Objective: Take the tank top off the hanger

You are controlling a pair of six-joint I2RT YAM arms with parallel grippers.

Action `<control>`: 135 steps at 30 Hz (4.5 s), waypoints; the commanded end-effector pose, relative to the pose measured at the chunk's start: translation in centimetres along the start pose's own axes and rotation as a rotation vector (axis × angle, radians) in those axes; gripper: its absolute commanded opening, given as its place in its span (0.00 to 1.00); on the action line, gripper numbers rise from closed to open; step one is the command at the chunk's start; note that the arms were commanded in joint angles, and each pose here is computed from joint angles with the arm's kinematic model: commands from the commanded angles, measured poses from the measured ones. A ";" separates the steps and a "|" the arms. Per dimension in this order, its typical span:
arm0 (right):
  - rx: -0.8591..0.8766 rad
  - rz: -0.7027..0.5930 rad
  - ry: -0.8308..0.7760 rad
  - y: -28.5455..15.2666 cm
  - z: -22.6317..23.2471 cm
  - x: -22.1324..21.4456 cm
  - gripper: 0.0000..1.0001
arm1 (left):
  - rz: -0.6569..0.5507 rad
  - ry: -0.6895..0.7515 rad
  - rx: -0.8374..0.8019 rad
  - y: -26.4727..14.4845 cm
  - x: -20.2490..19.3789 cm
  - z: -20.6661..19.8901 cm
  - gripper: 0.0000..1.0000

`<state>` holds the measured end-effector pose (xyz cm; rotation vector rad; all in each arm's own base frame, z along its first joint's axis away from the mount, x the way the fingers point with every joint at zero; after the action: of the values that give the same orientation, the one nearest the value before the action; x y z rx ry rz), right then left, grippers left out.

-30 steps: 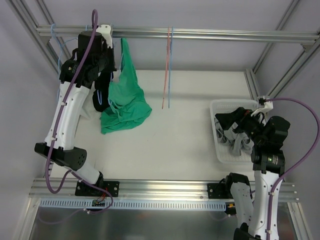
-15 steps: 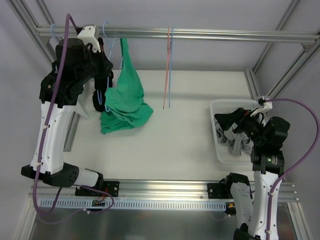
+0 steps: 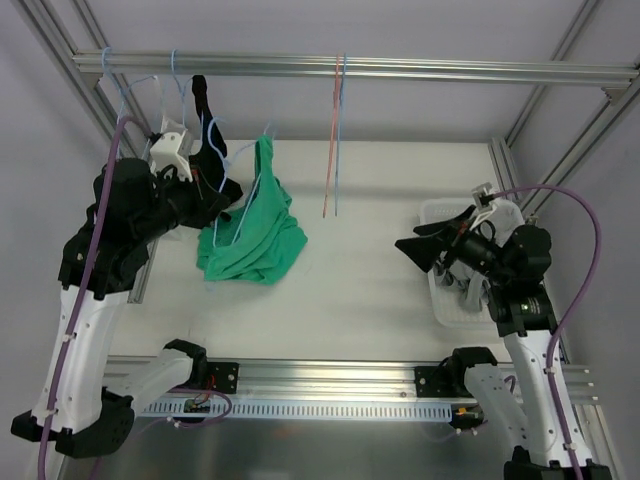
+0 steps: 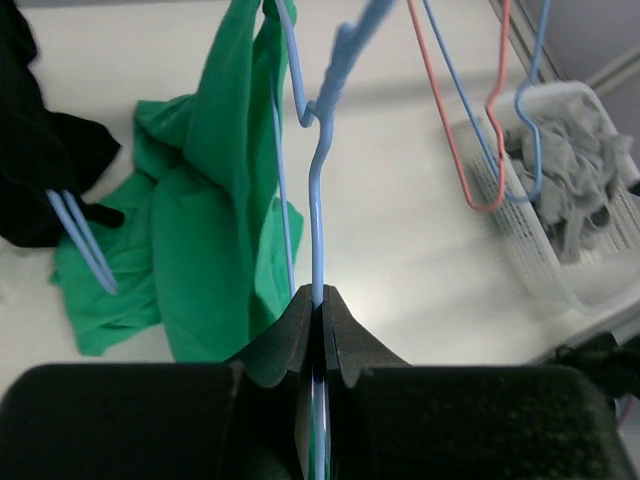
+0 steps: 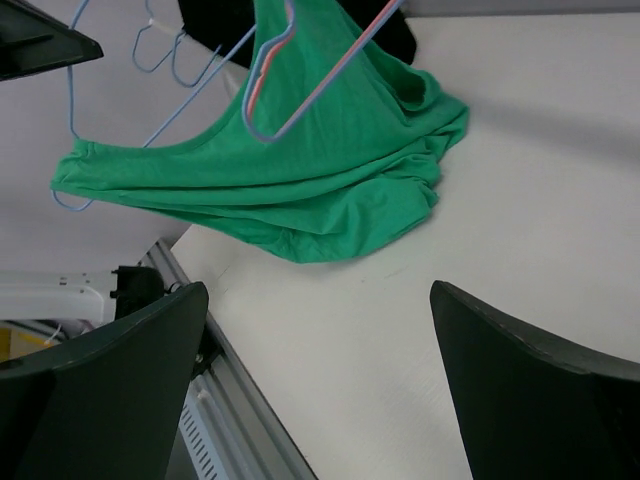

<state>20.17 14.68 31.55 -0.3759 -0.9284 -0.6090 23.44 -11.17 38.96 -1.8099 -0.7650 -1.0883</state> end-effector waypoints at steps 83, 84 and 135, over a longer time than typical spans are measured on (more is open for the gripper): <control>-0.271 -0.312 -0.173 0.9 -0.3 -0.8 0.00 | -0.178 0.020 -1.081 -11.9 -2.7 -16.0 0.00; -0.174 -0.290 -0.179 0.7 1.5 -1.0 0.00 | -0.228 0.036 -1.115 -12.4 -1.9 -16.6 0.00; 0.059 0.112 -0.296 5.3 4.5 -9.6 0.99 | -0.262 -0.025 -0.044 0.1 -1.4 -5.7 0.00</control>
<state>15.98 25.20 25.33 -0.4525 -1.1784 -0.3670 20.60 -15.08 38.20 -1.7779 -1.0862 -1.2499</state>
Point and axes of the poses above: each gripper's point midway between its finger pads, its own y axis out along the fingers, its own z axis along the line the jaws close on, x = y × z, the point moved 1 cm from there along -y, back along the fingers, and after that the axes turned 3 degrees about y, right-handed, at the moved point
